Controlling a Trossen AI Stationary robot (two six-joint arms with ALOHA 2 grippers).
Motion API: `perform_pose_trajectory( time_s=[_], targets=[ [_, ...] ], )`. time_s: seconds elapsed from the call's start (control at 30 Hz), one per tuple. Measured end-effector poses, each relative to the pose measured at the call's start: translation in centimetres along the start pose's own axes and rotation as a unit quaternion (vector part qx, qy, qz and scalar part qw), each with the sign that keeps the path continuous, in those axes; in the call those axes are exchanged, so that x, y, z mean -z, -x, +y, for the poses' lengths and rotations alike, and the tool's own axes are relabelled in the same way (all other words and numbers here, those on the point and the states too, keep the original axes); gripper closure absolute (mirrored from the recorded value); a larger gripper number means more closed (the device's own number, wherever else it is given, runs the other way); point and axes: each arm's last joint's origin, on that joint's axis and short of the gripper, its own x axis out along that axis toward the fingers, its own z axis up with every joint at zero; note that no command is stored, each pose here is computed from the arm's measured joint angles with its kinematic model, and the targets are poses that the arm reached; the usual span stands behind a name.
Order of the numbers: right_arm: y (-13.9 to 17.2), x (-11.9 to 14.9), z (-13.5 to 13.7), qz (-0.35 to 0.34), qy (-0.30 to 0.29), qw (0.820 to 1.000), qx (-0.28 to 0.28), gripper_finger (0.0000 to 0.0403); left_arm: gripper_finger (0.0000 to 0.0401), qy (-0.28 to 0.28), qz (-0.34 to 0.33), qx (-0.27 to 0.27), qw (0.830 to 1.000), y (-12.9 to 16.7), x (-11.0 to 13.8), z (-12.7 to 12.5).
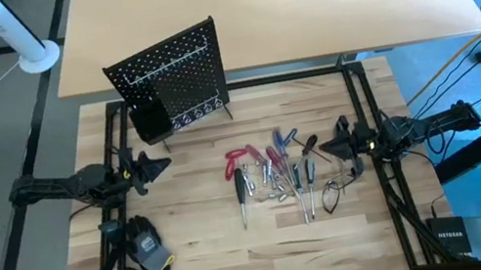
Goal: Hang tools onto peg board
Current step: Hang the blue screwdriver onto the peg board
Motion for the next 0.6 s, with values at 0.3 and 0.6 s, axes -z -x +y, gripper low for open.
perform_pose_trajectory(
  time_s=[0.3, 0.6],
  targets=[
    [0.0, -0.4, -0.3, -0.028, 0.054, 0.996, 0.069, 0.0377, 0.0395, -0.108, -0.01, -0.015, 0.994, 0.0, -0.1, 0.1],
    [-0.7, -2.9, 0.3, -0.029, 0.049, 0.995, 0.078, 0.0377, 0.0395, -0.175, -0.076, 0.011, 0.982, 0.1, -1.3, -0.8]
  ],
)
